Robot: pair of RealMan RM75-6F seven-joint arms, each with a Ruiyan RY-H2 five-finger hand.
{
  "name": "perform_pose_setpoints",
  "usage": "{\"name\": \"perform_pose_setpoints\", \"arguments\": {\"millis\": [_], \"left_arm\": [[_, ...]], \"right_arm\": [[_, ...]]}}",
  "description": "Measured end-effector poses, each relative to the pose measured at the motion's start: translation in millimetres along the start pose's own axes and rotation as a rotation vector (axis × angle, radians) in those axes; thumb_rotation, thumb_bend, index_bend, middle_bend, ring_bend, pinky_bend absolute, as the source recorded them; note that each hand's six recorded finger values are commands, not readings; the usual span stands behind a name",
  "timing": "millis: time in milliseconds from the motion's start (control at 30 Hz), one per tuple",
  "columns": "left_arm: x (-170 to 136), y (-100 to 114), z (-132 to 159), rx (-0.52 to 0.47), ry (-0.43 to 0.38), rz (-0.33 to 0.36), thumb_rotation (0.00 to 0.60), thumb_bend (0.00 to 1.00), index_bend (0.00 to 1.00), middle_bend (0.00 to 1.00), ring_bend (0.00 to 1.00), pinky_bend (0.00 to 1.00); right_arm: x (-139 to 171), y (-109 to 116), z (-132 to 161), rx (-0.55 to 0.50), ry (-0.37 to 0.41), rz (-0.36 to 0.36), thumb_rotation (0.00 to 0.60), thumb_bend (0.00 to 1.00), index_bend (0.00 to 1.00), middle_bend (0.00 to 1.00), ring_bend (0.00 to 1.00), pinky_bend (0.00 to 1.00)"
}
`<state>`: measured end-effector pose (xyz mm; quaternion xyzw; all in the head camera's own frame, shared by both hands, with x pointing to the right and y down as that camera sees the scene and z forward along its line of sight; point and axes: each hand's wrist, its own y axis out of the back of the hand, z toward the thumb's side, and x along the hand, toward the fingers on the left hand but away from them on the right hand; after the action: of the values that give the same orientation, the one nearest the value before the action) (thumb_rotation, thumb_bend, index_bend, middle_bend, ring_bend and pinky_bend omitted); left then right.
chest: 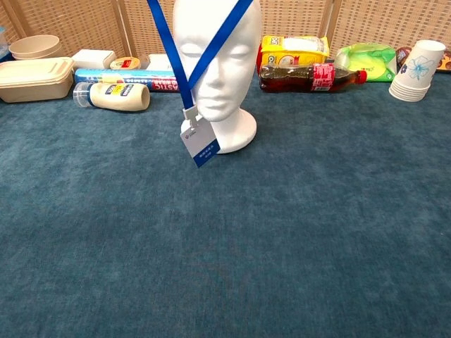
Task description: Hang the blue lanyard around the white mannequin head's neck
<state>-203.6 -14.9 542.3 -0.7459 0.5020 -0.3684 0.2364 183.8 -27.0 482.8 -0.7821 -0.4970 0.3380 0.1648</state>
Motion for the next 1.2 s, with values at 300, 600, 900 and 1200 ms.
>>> {"name": "perform_pose_setpoints", "arguments": {"millis": [300,600,900,1200], "left_arm": [[13,-6,-10,-0.029,0.049,-0.019,0.556,0.46,0.65,1.00,1.00,1.00],[26,-16,-21,-0.056,0.099,-0.036,0.554,0.46,0.65,1.00,1.00,1.00],[34,-26,-34,-0.084,0.159,-0.053,0.557,0.46,0.65,1.00,1.00,1.00],[39,-38,-45,-0.092,0.197,-0.068,0.555,0.46,0.65,1.00,1.00,1.00]], "right_arm": [[-13,11,-11,0.000,-0.041,-0.016,0.600,0.49,0.62,1.00,1.00,1.00],[-27,15,-23,0.035,-0.083,-0.028,0.600,0.48,0.63,1.00,1.00,1.00],[-37,12,-40,0.103,-0.143,-0.027,0.600,0.48,0.63,1.00,1.00,1.00],[-54,3,-40,0.187,-0.156,-0.035,0.600,0.48,0.63,1.00,1.00,1.00]]}}
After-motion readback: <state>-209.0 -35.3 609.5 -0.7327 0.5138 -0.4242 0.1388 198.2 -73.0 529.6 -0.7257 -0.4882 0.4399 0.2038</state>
